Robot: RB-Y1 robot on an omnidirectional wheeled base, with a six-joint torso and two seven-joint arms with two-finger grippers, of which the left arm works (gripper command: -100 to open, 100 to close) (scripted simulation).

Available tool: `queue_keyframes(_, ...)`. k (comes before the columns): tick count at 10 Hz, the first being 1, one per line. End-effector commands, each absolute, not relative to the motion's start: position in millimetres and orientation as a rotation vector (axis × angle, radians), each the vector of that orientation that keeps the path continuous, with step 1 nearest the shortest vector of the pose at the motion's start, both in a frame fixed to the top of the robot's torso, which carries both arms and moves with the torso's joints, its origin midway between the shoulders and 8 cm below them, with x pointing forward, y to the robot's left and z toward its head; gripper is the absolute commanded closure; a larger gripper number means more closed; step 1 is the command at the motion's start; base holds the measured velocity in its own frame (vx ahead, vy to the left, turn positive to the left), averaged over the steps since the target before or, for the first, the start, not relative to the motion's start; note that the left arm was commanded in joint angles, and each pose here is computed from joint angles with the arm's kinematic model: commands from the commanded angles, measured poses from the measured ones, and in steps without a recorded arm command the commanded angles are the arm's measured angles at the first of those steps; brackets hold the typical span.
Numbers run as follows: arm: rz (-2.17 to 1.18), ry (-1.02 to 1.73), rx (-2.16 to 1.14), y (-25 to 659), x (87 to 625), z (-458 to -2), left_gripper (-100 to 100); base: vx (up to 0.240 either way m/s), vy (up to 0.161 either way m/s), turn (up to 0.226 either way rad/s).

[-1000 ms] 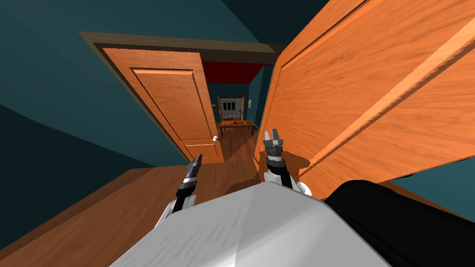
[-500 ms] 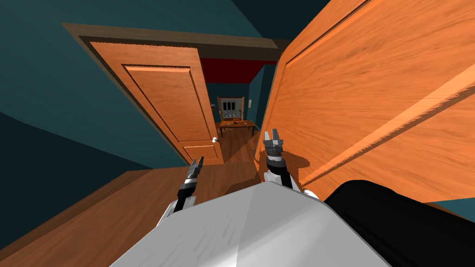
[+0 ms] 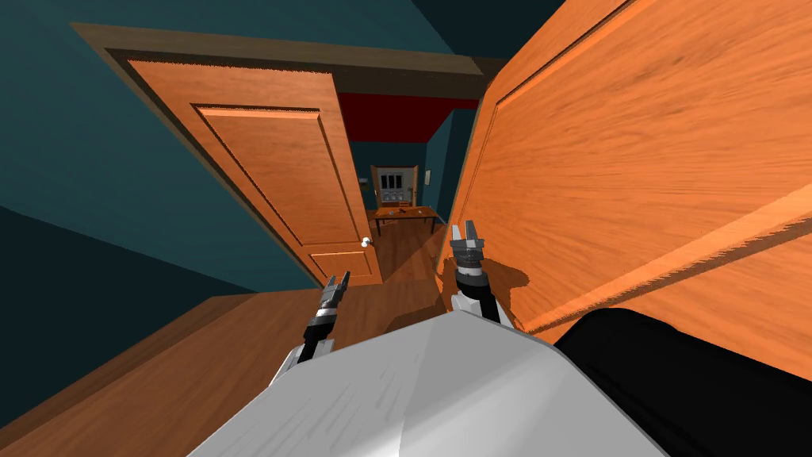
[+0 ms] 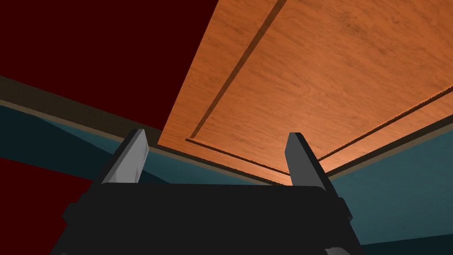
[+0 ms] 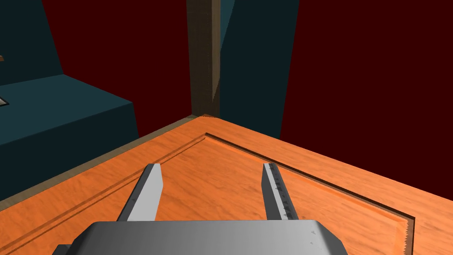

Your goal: Pull the door open

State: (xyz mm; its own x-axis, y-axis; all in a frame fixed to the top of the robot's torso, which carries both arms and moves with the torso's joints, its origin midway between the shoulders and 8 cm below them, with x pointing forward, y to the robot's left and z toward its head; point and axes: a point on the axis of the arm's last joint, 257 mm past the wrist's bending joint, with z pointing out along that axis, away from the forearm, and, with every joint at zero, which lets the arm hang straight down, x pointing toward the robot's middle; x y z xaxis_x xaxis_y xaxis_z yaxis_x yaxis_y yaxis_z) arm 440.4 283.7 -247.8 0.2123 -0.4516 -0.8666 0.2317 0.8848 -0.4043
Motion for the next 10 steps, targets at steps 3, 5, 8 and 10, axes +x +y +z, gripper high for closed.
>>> queue_keyframes(3,-0.433,1.308,-0.171,286,443,-267,-100,0.069,-0.002,-0.001)
queue_keyframes(5,-0.402,1.333,-0.147,289,444,-279,-100,0.093,-0.002,-0.001)
queue_keyframes(8,-0.356,1.37,-0.112,292,444,-297,-100,0.1,-0.013,-0.001)
queue_keyframes(10,-0.328,1.392,-0.089,294,444,-308,-100,0.095,-0.001,-0.002)
